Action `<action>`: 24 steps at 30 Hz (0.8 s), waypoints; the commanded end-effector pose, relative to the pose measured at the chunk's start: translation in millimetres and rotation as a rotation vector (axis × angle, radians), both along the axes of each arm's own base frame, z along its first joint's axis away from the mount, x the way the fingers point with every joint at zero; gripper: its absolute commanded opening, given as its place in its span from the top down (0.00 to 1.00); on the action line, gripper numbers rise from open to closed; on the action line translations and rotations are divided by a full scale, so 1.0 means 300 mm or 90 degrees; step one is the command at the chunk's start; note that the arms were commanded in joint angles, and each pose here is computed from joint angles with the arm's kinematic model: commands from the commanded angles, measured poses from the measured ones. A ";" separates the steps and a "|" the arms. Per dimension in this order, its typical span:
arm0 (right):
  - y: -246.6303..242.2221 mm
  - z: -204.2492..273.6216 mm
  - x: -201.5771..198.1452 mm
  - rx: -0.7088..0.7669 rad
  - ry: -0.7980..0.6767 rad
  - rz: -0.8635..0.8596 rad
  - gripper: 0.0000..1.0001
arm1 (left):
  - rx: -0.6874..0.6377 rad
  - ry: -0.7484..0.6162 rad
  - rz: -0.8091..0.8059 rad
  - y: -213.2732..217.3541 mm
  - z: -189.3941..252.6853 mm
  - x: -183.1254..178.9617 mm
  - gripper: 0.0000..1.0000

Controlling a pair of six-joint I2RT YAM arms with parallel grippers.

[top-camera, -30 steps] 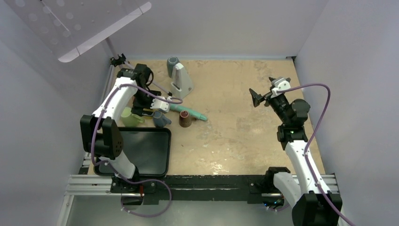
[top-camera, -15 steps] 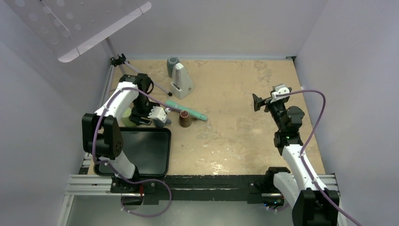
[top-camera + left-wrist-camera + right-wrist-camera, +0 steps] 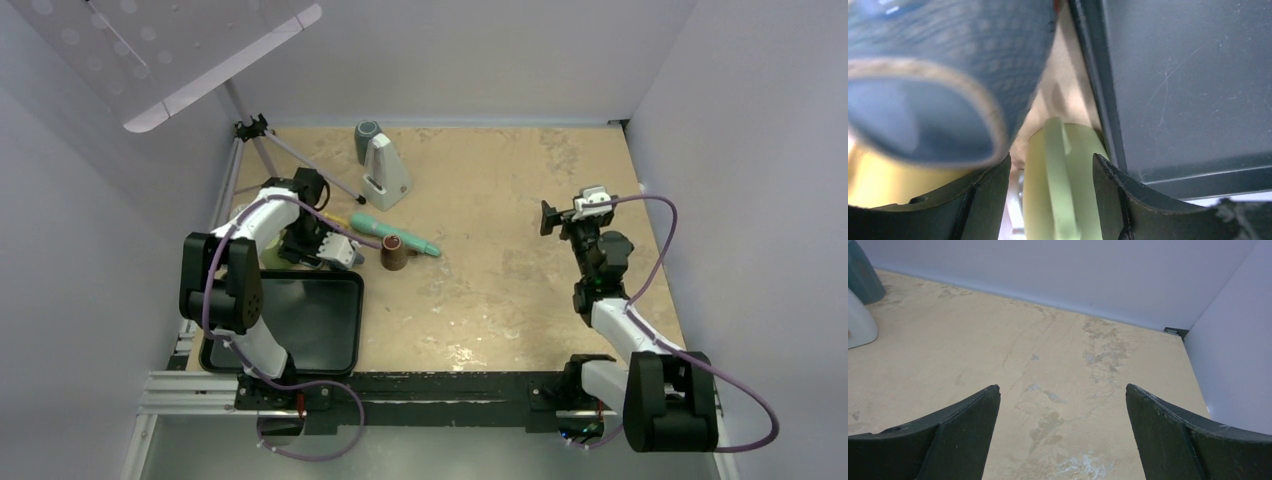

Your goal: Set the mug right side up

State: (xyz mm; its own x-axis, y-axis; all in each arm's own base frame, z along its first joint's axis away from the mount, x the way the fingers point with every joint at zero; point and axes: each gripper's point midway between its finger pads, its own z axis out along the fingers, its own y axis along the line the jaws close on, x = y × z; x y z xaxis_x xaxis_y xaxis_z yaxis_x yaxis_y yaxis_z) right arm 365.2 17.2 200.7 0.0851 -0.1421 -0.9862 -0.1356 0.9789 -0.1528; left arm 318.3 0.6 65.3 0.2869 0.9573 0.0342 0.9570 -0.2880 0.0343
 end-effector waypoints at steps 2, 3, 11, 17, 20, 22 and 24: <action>-0.055 0.080 0.000 0.024 -0.098 -0.061 0.01 | 0.021 -0.022 -0.038 0.021 -0.047 0.018 0.37; -0.061 0.076 0.001 0.028 -0.103 -0.067 0.01 | 0.029 -0.018 -0.035 0.031 -0.056 0.017 0.40; -0.062 0.072 0.049 0.062 -0.133 -0.068 0.01 | 0.059 0.008 -0.020 0.062 -0.069 -0.006 0.74; -0.068 0.038 0.068 0.068 -0.140 -0.074 0.01 | 0.056 0.006 0.023 0.069 -0.006 -0.009 1.00; -0.078 0.027 0.084 0.074 -0.120 -0.086 0.01 | 0.043 -0.009 0.028 0.063 0.020 -0.002 1.00; -0.078 0.031 0.083 0.075 -0.126 -0.085 0.01 | 0.040 -0.014 0.028 0.061 0.035 0.001 1.00; -0.078 0.030 0.083 0.075 -0.125 -0.086 0.01 | 0.024 -0.022 0.033 0.048 0.059 0.004 1.00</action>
